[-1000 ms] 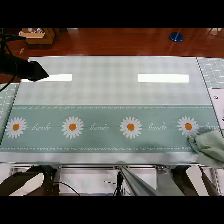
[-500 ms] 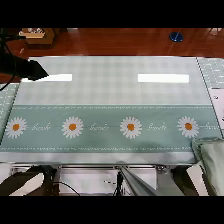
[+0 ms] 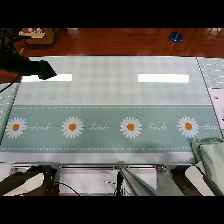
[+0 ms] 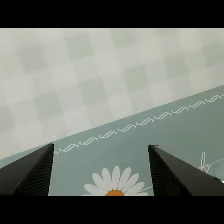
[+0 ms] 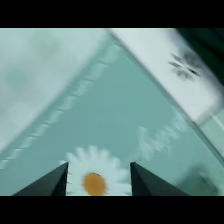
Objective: Fold the shirts.
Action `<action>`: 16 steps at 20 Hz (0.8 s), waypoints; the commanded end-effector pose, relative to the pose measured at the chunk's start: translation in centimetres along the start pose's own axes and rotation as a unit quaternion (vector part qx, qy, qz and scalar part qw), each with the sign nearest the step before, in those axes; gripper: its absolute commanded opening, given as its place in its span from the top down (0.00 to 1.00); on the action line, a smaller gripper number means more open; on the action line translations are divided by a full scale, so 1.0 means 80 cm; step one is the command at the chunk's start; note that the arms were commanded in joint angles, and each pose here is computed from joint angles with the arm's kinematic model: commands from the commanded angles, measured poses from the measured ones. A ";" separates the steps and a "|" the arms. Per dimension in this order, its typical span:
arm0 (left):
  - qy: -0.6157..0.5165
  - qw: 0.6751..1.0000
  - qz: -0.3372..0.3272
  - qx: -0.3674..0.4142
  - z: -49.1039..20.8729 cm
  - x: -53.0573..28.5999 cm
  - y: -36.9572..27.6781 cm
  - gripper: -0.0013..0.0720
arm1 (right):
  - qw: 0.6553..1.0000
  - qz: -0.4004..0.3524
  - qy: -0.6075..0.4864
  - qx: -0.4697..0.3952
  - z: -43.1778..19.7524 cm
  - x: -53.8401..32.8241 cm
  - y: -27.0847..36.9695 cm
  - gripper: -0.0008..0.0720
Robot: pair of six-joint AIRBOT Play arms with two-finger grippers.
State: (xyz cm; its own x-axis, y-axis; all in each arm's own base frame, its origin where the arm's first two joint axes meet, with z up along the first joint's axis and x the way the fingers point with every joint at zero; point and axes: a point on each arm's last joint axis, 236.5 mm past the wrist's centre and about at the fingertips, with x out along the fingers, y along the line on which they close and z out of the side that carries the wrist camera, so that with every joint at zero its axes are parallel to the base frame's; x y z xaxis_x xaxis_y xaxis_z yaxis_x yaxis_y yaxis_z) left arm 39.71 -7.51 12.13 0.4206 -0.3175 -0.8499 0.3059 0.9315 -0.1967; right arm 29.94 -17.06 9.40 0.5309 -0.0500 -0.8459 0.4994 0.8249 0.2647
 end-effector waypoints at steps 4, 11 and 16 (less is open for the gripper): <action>0.098 0.995 -0.029 0.001 -0.030 0.119 -0.034 0.08 | 0.966 0.097 0.108 -0.214 -0.065 0.096 0.229 0.18; 0.146 0.989 0.019 0.028 -0.054 0.140 -0.027 0.00 | 0.924 0.026 0.129 -0.359 -0.106 0.126 0.244 0.16; 0.147 0.989 0.018 0.028 -0.054 0.141 -0.027 0.01 | 0.924 0.028 0.131 -0.358 -0.107 0.126 0.245 0.17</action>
State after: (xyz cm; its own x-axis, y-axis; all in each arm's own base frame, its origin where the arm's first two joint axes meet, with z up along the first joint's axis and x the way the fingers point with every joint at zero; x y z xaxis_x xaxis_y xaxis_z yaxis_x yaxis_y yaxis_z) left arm 40.07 -12.42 0.99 0.1705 -0.2198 -0.9605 0.3442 0.9267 -0.1509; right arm 39.17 3.36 2.21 0.3137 0.0819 -0.9460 -0.1392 0.9895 0.0395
